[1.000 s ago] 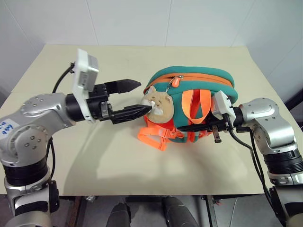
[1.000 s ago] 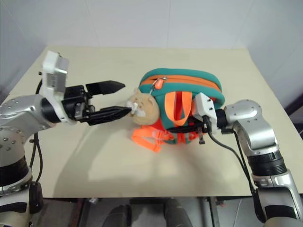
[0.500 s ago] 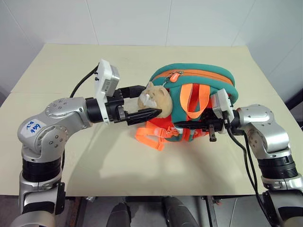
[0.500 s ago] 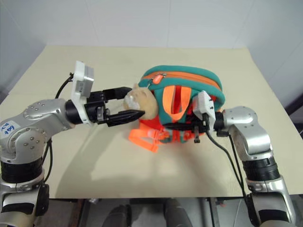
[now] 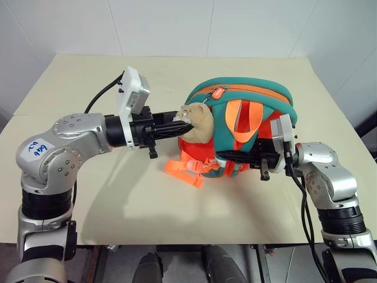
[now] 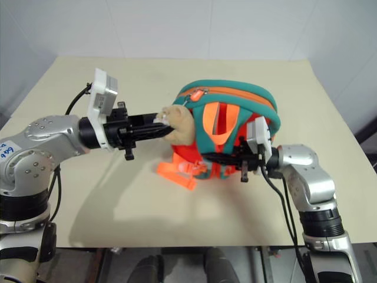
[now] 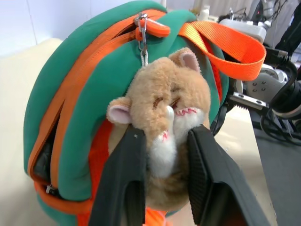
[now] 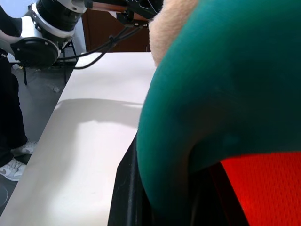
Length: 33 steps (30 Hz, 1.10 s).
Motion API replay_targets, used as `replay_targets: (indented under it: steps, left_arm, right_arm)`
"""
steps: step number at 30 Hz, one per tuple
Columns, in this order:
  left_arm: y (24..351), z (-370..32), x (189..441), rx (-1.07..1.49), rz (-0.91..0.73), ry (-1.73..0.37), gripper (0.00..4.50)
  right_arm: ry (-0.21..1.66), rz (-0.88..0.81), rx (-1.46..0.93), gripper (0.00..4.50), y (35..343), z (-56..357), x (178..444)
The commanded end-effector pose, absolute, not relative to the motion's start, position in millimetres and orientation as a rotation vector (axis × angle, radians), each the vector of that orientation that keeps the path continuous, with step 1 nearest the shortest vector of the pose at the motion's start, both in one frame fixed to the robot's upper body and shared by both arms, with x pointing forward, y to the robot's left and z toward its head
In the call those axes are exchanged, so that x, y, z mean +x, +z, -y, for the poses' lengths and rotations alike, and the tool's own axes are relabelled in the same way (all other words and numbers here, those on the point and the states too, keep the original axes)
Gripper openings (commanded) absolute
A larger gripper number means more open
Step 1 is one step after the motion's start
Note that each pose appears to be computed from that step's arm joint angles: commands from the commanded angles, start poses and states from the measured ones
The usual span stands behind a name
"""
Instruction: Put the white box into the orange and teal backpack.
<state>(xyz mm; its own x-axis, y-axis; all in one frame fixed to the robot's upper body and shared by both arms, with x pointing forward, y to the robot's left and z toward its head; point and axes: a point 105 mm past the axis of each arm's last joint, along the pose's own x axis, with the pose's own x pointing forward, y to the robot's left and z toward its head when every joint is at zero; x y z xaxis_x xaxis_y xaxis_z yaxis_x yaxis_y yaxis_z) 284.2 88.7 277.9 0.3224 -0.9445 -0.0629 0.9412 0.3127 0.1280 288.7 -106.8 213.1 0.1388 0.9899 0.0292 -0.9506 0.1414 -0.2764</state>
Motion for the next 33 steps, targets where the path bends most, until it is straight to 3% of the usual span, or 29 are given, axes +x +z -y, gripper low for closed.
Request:
replay_targets:
  steps: [1,24,33]
  left_arm:
    - [289,-93,281,0.184,0.04,-1.248,0.67]
    - [337,-158,302,0.272,0.05,-1.112,0.64]
    - [296,-187,317,0.285,-0.147,-1.088,0.62]
  right_arm:
    - [1.403,0.315,-0.233,0.03,231,111,283]
    - [1.331,0.332,-0.157,0.03,227,117,281]
    - [1.322,0.328,-0.155,0.03,226,117,280]
